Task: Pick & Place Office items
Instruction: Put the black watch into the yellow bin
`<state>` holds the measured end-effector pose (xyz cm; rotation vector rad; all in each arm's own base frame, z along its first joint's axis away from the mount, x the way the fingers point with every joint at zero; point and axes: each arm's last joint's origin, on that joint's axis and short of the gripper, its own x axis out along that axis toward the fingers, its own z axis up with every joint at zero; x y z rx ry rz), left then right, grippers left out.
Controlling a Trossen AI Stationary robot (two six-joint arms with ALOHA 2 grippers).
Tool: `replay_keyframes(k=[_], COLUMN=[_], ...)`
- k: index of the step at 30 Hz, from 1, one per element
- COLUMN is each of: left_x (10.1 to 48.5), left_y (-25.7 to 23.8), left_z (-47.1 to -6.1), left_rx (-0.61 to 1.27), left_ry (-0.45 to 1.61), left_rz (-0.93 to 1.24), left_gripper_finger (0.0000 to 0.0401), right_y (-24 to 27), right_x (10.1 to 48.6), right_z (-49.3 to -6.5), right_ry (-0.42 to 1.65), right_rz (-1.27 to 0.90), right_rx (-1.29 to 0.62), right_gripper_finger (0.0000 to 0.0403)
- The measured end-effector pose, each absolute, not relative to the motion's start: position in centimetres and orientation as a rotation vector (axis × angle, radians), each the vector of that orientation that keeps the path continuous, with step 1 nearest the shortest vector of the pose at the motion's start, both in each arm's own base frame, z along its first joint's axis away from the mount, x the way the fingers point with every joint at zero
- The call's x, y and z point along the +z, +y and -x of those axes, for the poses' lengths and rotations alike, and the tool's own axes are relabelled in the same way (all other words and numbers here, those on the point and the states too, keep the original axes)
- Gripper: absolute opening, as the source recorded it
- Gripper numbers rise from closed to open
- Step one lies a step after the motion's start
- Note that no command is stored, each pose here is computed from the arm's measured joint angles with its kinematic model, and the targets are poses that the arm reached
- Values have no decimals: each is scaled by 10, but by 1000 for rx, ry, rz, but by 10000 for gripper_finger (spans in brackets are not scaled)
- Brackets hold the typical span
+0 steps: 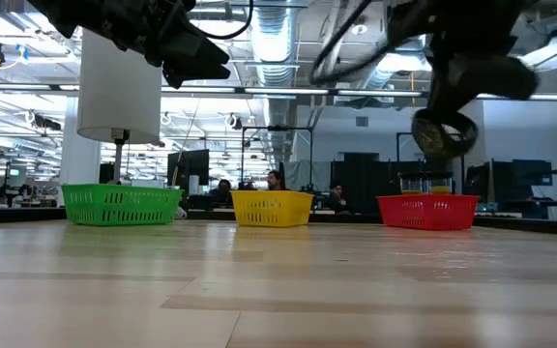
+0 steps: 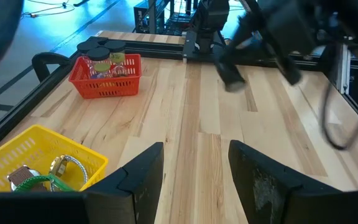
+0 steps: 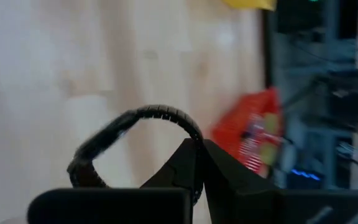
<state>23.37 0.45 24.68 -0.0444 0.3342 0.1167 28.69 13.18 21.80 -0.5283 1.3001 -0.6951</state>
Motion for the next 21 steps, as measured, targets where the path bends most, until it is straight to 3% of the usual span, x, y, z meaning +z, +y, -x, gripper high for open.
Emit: replay_keyframes(k=[5,12,21], left_x=[247,247,248], left_y=[5,5,6], left_z=[-234,-234,-234], left_rx=[117,117,161], left_ry=[334,332,323], left_rz=[44,44,37], left_gripper_finger=[177,177,177], right_y=[114,82,26], right_x=[224,224,202], right_z=[-284,-258,-222], right_ry=[1275,1251,884], right_rz=[570,558,276], right_rx=[-843,-854,-843], right_gripper_finger=[9,6,6])
